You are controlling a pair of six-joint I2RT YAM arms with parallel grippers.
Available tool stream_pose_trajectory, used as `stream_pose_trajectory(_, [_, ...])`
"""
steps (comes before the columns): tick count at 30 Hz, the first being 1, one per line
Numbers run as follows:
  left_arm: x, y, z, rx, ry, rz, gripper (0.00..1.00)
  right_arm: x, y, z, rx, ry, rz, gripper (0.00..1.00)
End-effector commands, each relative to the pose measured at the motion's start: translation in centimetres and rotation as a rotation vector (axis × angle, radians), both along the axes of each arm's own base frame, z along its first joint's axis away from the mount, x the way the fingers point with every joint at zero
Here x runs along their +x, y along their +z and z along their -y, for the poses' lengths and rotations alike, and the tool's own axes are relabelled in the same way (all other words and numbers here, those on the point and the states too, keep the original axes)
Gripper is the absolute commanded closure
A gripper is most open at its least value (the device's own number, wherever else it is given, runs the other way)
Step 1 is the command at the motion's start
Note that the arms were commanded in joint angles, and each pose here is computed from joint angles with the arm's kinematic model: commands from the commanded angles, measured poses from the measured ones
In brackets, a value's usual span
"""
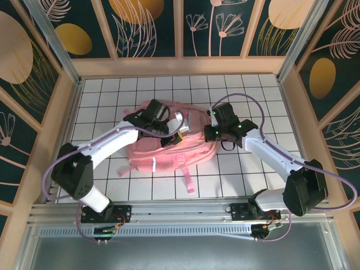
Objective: Pack the student bag
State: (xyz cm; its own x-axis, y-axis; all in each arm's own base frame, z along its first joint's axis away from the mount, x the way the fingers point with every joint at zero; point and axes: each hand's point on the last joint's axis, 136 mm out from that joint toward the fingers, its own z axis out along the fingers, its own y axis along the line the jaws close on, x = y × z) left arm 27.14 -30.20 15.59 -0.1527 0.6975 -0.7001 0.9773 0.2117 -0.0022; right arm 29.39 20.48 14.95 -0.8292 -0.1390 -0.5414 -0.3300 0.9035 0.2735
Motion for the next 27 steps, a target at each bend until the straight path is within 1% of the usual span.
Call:
stream_pose_trajectory(1, [0.0, 0.0, -4.2, 0.174, -0.123, 0.278, 1.00, 0.2, -1.2, 2.9, -0.097, -0.046, -0.009, 1.00])
stream_pose_trajectory(2, [0.5, 0.1, -4.7, 0.186, -0.121, 0.341, 1.00, -0.2, -1.2, 2.4, -0.069, -0.021, -0.017, 1.00])
stream_pose_trajectory(4, [2.7, 0.3, -6.3, 0.210, -0.049, 0.496, 1.00, -1.4, -1.3, 1.1, -0.009, 0.049, -0.044, 1.00])
stream_pose_trajectory(5, [3.6, 0.6, -7.0, 0.206, -0.015, 0.556, 0.95, -2.0, -1.5, 0.5, 0.013, 0.079, -0.060, 1.00])
stream_pose_trajectory(7, [6.0, 1.7, -8.6, 0.179, 0.088, 0.674, 0.63, -3.7, -1.7, -1.4, 0.058, 0.156, -0.105, 1.00])
stream_pose_trajectory(8, [6.8, 2.1, -9.2, 0.165, 0.134, 0.707, 0.51, -4.6, -1.7, -2.5, 0.081, 0.197, -0.118, 1.00])
stream_pose_trajectory(9, [7.8, 2.7, -9.7, 0.147, 0.198, 0.740, 0.34, -5.4, -1.5, -3.8, 0.106, 0.244, -0.118, 1.00])
stream_pose_trajectory(10, [8.7, 3.5, -10.0, 0.125, 0.267, 0.751, 0.24, -6.1, -1.3, -5.2, 0.134, 0.290, -0.110, 1.00])
stream_pose_trajectory(11, [8.7, 4.0, -9.6, 0.095, 0.280, 0.712, 0.17, -6.6, -1.0, -6.4, 0.161, 0.327, -0.101, 1.00])
stream_pose_trajectory(12, [8.0, 4.0, -8.8, 0.062, 0.255, 0.635, 0.10, -6.7, -0.4, -7.8, 0.191, 0.350, -0.090, 1.00])
stream_pose_trajectory(13, [6.8, 3.9, -7.9, 0.025, 0.204, 0.567, 0.05, -6.7, 0.0, -8.9, 0.219, 0.357, -0.084, 1.00])
stream_pose_trajectory(15, [3.8, 2.9, -6.6, -0.027, 0.083, 0.446, 0.04, -6.4, 0.7, -10.4, 0.278, 0.357, -0.087, 1.00])
stream_pose_trajectory(16, [2.3, 1.9, -6.4, -0.013, 0.033, 0.411, 0.03, -6.3, 0.7, -10.9, 0.299, 0.359, -0.088, 1.00])
stream_pose_trajectory(19, [-1.3, 0.1, -5.8, 0.051, -0.076, 0.407, 0.03, -6.1, 0.5, -11.4, 0.305, 0.368, -0.098, 1.00])
stream_pose_trajectory(21, [-2.8, 0.5, -4.8, 0.025, -0.133, 0.424, 0.04, -6.0, 0.3, -11.1, 0.279, 0.373, -0.090, 1.00])
stream_pose_trajectory(24, [-2.8, 1.9, -3.3, -0.032, -0.151, 0.448, 0.13, -6.0, 0.0, -10.2, 0.237, 0.383, -0.078, 1.00])
stream_pose_trajectory(27, [-1.8, 1.5, -2.3, -0.015, -0.170, 0.445, 0.26, -6.2, -0.4, -9.4, 0.214, 0.373, -0.091, 1.00])
